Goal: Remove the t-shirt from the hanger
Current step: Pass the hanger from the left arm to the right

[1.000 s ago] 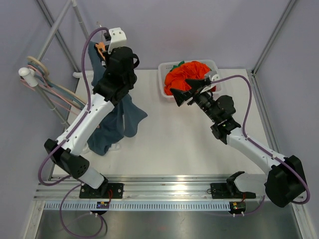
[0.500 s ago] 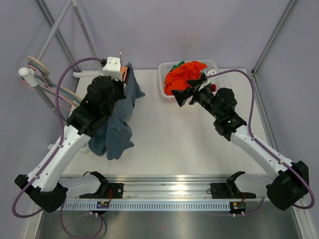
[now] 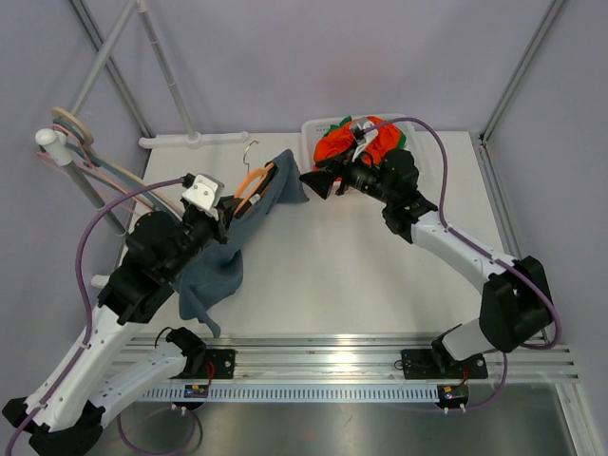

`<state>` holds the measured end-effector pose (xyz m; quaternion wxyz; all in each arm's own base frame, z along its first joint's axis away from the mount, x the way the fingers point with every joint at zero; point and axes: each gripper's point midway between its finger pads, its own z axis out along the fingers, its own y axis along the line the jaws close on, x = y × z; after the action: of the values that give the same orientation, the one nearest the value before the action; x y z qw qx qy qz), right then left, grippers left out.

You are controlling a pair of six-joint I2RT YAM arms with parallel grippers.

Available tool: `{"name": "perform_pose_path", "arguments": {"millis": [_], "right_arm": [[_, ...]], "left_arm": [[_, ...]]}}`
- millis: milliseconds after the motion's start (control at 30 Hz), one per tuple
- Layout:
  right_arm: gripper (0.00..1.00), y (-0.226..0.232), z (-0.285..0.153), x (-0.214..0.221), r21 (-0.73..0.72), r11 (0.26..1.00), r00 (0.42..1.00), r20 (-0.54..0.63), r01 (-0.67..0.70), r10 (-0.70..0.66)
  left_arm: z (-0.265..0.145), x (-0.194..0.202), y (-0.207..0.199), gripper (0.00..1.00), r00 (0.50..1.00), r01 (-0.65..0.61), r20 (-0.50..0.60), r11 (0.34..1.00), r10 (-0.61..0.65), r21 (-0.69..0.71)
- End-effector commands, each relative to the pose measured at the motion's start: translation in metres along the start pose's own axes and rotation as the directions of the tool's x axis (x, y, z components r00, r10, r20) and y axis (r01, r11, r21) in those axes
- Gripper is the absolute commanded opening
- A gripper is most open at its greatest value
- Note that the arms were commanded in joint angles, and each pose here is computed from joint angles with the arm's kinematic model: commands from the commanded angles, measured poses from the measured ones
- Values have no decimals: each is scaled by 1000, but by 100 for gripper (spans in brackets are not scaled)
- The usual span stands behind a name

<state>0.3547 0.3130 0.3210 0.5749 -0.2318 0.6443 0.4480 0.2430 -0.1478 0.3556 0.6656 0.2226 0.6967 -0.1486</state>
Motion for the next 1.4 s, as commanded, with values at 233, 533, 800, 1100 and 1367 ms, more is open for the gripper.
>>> {"name": "perform_pose_path", "arguments": {"millis": [233, 533, 800, 1100, 1367], "right_arm": [[77, 20, 45, -10, -108, 993, 998, 26, -45, 48], [70, 22, 62, 6, -69, 994, 997, -19, 79, -80], [66, 16, 67, 18, -51, 995, 992, -87, 88, -92], [30, -4, 70, 25, 38, 993, 987, -120, 113, -107], [0, -24, 59, 15, 170, 978, 990, -84, 124, -112]], "left_arm": [[15, -10, -9, 0, 991, -17, 135, 999, 12, 38], [13, -11, -10, 0, 989, -5, 147, 999, -1, 40], [10, -14, -8, 0, 986, 14, 168, 999, -19, 32], [2, -18, -20, 0, 983, 14, 180, 994, -33, 104], [-6, -20, -33, 0, 983, -24, 182, 984, -9, 178]]}}
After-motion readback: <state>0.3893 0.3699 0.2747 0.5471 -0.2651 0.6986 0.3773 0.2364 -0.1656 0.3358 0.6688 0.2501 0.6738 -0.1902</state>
